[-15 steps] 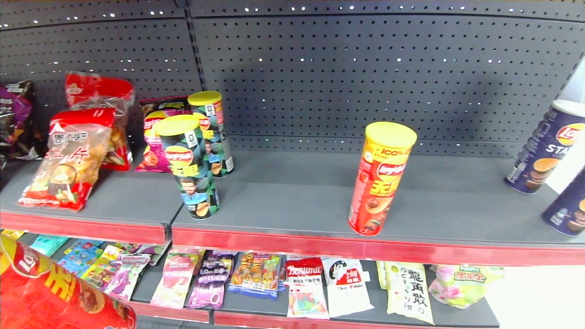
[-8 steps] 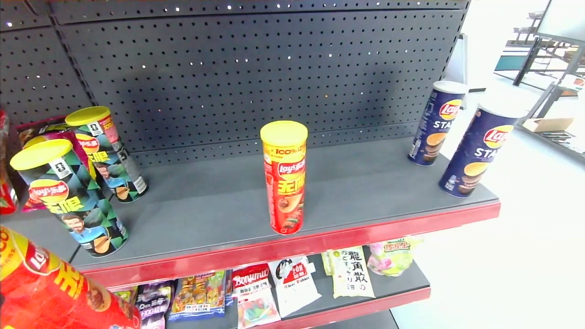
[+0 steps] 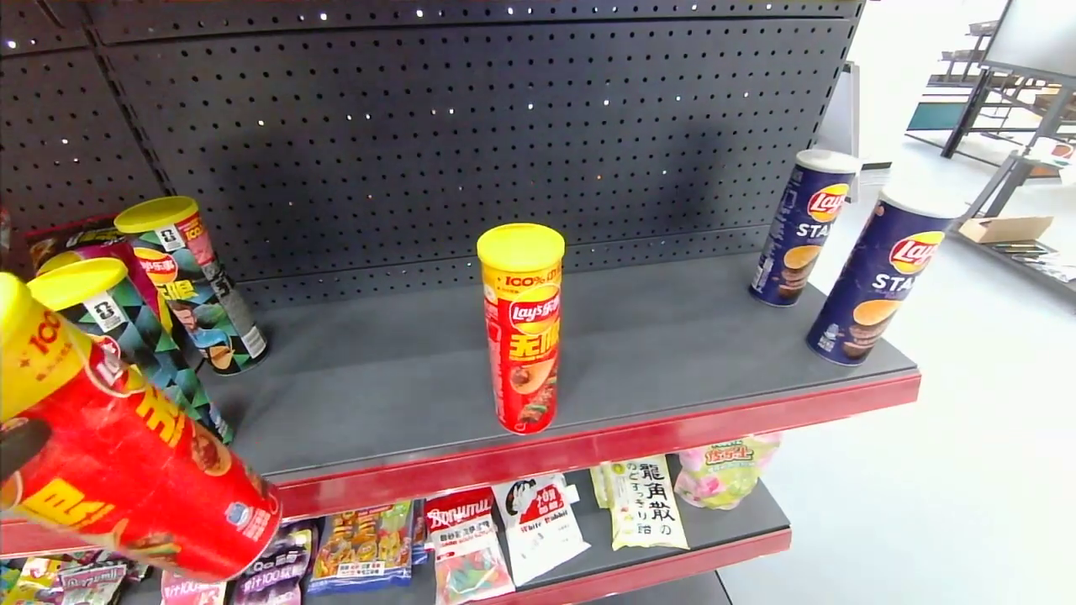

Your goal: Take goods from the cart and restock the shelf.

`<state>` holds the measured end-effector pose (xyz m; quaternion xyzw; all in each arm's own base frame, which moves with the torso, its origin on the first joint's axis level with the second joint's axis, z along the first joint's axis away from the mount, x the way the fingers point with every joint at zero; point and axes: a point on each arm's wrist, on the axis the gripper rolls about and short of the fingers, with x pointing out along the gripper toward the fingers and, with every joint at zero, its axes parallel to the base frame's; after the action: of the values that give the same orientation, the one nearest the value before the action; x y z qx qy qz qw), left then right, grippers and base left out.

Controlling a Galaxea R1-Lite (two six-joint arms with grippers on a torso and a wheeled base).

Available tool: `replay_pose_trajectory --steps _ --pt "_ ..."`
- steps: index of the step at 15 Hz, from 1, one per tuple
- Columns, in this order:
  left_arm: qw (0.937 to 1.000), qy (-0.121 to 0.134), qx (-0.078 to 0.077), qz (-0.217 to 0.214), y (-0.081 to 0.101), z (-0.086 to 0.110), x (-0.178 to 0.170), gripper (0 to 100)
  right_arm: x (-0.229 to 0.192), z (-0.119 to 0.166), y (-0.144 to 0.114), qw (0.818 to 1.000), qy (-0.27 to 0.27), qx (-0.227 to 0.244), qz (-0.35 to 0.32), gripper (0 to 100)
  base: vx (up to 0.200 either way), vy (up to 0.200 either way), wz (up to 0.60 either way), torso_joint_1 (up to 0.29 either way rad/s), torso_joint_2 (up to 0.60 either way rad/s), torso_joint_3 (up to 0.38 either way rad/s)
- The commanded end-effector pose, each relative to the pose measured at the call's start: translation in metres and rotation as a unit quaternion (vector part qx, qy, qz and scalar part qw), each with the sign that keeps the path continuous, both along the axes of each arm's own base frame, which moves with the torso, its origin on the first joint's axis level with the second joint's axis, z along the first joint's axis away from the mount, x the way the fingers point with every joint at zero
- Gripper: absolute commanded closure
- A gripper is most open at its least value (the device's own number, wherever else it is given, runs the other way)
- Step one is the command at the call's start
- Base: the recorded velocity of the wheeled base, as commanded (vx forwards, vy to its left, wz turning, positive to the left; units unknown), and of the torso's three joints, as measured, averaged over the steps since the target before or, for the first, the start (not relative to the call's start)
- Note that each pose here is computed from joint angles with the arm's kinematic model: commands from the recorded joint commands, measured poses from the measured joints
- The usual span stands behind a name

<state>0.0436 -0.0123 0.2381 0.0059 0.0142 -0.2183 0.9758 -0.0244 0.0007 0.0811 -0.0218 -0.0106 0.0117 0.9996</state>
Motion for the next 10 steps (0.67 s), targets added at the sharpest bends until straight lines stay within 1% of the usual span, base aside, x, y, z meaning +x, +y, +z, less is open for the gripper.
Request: replay_pose_trajectory --steps 1,3,4,5,6,8,9,10 --pt "0.9992 0.039 0.005 -0.009 -0.004 -0.003 0.027 100 0.002 -0.006 0.000 1.000 0.018 0.010 0.013 0 0.000 0.000 0.00 0.000 0.00 0.000" --pt "0.9983 0.052 0.005 -0.026 -0.005 -0.004 0.034 100 0.003 -0.005 0.000 0.999 0.020 0.023 0.014 0 0.000 0.000 0.00 0.000 0.00 0.000" --pt "0.9981 0.052 0.005 -0.031 -0.005 -0.004 0.035 100 0.002 -0.006 0.000 1.000 0.015 0.022 0.013 0 0.000 0.000 0.00 0.000 0.00 0.000" --pt "0.9970 0.066 0.005 -0.039 -0.007 -0.006 0.042 100 0.002 -0.006 0.000 1.000 0.013 0.025 0.012 0 0.000 0.000 0.00 0.000 0.00 0.000" --pt "0.9968 0.069 0.005 -0.040 -0.007 -0.007 0.043 100 0.002 -0.006 0.000 1.000 0.013 0.025 0.012 0 0.000 0.000 0.00 0.000 0.00 0.000" --pt "0.9969 0.064 0.004 -0.047 -0.010 0.000 0.068 100 0.002 -0.006 0.000 1.000 0.013 0.025 0.012 0 0.000 0.000 0.00 0.000 0.00 0.000" --pt "0.9969 0.063 0.004 -0.047 -0.010 0.001 0.071 100 0.002 -0.006 0.000 1.000 0.012 0.025 0.012 0 0.000 0.000 0.00 0.000 0.00 0.000" --pt "0.9967 0.061 0.005 -0.053 -0.015 0.001 0.095 100 0.002 -0.006 0.000 1.000 0.012 0.025 0.012 0 0.000 0.000 0.00 0.000 0.00 0.000"
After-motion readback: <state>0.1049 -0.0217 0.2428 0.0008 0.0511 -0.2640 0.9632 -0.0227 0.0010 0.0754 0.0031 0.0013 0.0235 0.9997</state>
